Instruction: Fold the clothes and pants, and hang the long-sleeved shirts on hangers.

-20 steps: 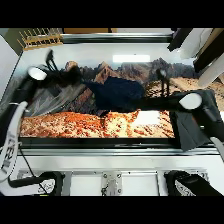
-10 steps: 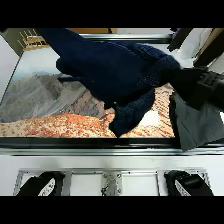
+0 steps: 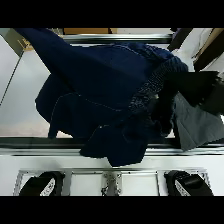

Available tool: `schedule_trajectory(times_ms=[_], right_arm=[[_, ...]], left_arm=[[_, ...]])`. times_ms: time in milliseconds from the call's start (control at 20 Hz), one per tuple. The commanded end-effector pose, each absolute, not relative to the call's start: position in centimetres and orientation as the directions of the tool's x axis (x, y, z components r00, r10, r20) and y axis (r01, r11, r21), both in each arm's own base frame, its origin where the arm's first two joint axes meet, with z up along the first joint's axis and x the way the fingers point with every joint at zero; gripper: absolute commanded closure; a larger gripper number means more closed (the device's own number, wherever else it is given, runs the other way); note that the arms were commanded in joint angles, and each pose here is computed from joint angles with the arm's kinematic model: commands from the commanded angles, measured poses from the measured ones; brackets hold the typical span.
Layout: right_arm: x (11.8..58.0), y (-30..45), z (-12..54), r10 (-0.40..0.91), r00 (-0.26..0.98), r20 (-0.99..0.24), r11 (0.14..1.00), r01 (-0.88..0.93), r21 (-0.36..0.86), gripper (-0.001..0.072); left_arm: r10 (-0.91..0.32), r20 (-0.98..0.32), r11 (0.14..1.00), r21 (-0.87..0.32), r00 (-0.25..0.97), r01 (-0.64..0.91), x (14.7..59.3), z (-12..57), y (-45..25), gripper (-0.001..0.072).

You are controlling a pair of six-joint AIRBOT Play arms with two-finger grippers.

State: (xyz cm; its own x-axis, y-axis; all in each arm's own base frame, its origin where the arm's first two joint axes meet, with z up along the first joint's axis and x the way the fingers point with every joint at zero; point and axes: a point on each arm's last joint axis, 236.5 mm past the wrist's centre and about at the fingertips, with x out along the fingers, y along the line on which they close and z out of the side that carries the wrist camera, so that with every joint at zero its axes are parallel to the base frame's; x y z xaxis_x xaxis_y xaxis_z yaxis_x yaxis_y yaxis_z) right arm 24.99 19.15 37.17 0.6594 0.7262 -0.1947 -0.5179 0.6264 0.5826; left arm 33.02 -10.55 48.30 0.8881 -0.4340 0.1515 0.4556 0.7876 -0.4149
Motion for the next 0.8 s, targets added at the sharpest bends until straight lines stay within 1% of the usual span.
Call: schedule_trajectory(times_ms=[0, 50, 150, 250, 300, 350, 400, 450, 500, 550, 600, 750], right_arm=[[30.7, 18.8, 32.2, 0.664, 0.673, -0.327, 0.699, -0.403, 0.591, 0.0673], [33.6, 18.1, 30.4, 0.612, 0.701, -0.367, 0.746, -0.357, 0.562, 0.0673], [39.6, 16.5, 27.6, 0.507, 0.77, -0.387, 0.82, -0.292, 0.493, 0.0673], [45.2, 14.6, 25.1, 0.41, 0.832, -0.372, 0.865, -0.227, 0.447, 0.0672], [47.5, 13.5, 23.8, 0.376, 0.851, -0.367, 0.868, -0.185, 0.461, 0.0671], [49.5, 12.0, 22.2, 0.34, 0.862, -0.377, 0.86, -0.123, 0.495, 0.0636], [50.6, 10.4, 20.5, 0.316, 0.86, -0.4, 0.84, -0.058, 0.539, 0.0428], [51.3, 8.6, 19.1, 0.301, 0.853, -0.427, 0.819, -0.002, 0.573, 0.0144], [51.4, 6.7, 17.9, 0.284, 0.841, -0.461, 0.807, 0.05, 0.589, 0.0035], [51.1, 4.8, 17.3, 0.266, 0.83, -0.491, 0.808, 0.086, 0.583, 0.0036], [50.4, 3.0, 17.1, 0.248, 0.82, -0.515, 0.826, 0.099, 0.554, 0.0036], [46.7, 0.4, 16.8, 0.24, 0.758, -0.606, 0.906, 0.05, 0.421, 0.0043]], left_arm=[[-0.427, 0.029, 0.783, -0.488, 0.904, 0.385, 39.9, 42.7, -10.6, 0.0694], [-0.42, 0.002, 0.781, -0.509, 0.907, 0.363, 42.6, 40.9, -10.8, 0.0694], [-0.398, -0.029, 0.775, -0.545, 0.917, 0.319, 47.9, 37.0, -11.6, 0.0694], [-0.399, -0.064, 0.771, -0.563, 0.915, 0.297, 51.8, 33.5, -13.3, 0.0694], [-0.419, -0.105, 0.771, -0.565, 0.902, 0.292, 53.4, 31.3, -14.6, 0.0693], [-0.446, -0.156, 0.77, -0.569, 0.881, 0.289, 54.6, 29.2, -15.8, 0.0621], [-0.478, -0.212, 0.767, -0.574, 0.852, 0.287, 55.4, 27.2, -16.9, 0.0249], [-0.506, -0.267, 0.766, -0.575, 0.82, 0.286, 55.7, 25.5, -17.6, 0.0008], [-0.528, -0.324, 0.768, -0.577, 0.785, 0.279, 55.8, 23.9, -17.6, 0.002], [-0.546, -0.381, 0.77, -0.578, 0.746, 0.269, 55.5, 22.3, -17.4, 0.002], [-0.559, -0.44, 0.773, -0.583, 0.703, 0.25, 55.0, 20.4, -17.0, 0.002], [-0.583, -0.611, 0.777, -0.612, 0.536, 0.148, 51.4, 13.2, -16.1, 0.0021]])
